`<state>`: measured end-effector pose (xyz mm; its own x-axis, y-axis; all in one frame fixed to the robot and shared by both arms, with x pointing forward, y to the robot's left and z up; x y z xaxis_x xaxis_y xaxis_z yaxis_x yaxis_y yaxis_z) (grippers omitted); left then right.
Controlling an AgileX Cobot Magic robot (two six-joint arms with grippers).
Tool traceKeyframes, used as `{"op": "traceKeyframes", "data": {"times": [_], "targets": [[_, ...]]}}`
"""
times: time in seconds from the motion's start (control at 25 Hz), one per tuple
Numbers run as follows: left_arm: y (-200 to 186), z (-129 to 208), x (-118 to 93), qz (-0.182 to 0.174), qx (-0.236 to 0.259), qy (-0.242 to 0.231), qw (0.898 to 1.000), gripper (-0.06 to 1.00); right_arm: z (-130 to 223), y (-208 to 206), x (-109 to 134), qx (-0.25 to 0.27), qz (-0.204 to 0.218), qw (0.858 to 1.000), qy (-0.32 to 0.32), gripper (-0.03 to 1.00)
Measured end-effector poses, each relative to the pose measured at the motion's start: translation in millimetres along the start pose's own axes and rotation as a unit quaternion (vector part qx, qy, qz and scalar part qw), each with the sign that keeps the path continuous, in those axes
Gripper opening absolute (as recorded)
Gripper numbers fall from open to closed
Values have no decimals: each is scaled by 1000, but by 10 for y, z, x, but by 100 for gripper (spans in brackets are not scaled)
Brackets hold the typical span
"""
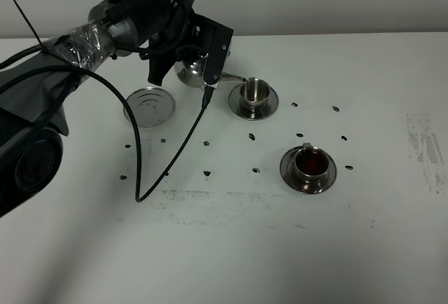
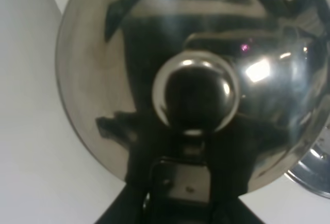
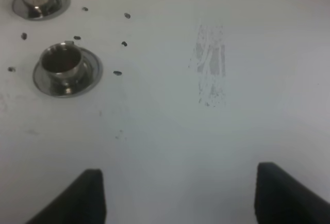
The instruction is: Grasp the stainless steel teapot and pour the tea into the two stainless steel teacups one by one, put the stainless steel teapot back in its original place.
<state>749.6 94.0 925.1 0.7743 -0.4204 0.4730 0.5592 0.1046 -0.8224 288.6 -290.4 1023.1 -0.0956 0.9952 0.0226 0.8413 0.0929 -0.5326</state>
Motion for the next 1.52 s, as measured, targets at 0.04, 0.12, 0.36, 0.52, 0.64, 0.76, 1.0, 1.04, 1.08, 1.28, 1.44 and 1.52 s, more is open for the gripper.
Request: {"op": "traceKeyframes", "data": {"times": [0.04, 0.12, 0.36, 0.52, 0.64, 0.76, 1.0, 1.04, 1.08, 1.28, 1.44, 1.52], "targets": [[-2, -5, 3, -1, 0, 1, 1000, 18, 0, 0, 0, 0, 0, 1000, 0, 59], [-4, -11, 4, -1, 0, 1, 1000, 18, 0, 0, 0, 0, 0, 1000, 0, 59], [-13, -34, 7, -2, 0, 3, 1000, 18, 0, 0, 0, 0, 0, 1000, 0, 59], [-23, -40, 18, -6, 6, 8, 1000, 18, 0, 0, 0, 0, 0, 1000, 0, 59], [-28, -56, 20, -6, 6, 5, 1000, 18, 0, 0, 0, 0, 0, 1000, 0, 59], [-28, -41, 24, -8, 10, 5, 1000, 18, 0, 0, 0, 0, 0, 1000, 0, 59], [-30, -5, 35, -11, 22, 9, 1000, 18, 0, 0, 0, 0, 0, 1000, 0, 59], [-30, -4, 36, -11, 23, 9, 1000, 18, 0, 0, 0, 0, 0, 1000, 0, 59], [-30, -2, 36, -11, 23, 9, 1000, 18, 0, 0, 0, 0, 0, 1000, 0, 59], [-30, -2, 36, -11, 23, 9, 1000, 18, 0, 0, 0, 0, 0, 1000, 0, 59], [-32, -6, 41, -13, 24, 10, 1000, 18, 0, 0, 0, 0, 0, 1000, 0, 59], [-35, -15, 52, -17, 23, 11, 1000, 18, 0, 0, 0, 0, 0, 1000, 0, 59]]}}
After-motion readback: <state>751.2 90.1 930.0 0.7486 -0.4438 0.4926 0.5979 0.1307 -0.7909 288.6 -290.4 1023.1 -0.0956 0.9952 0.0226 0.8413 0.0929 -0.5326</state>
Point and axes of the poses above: a point on each arm's last joint axis where the gripper is mounted, y pointing out along that axis toward the gripper, x along the wrist's bending axis when the last joint is at zero, z = x × y, the point moved 6 cm from there along y, pointing out along that axis toward the gripper, and after that the axes turned 3 degrees about y, right-handed, at the moved point
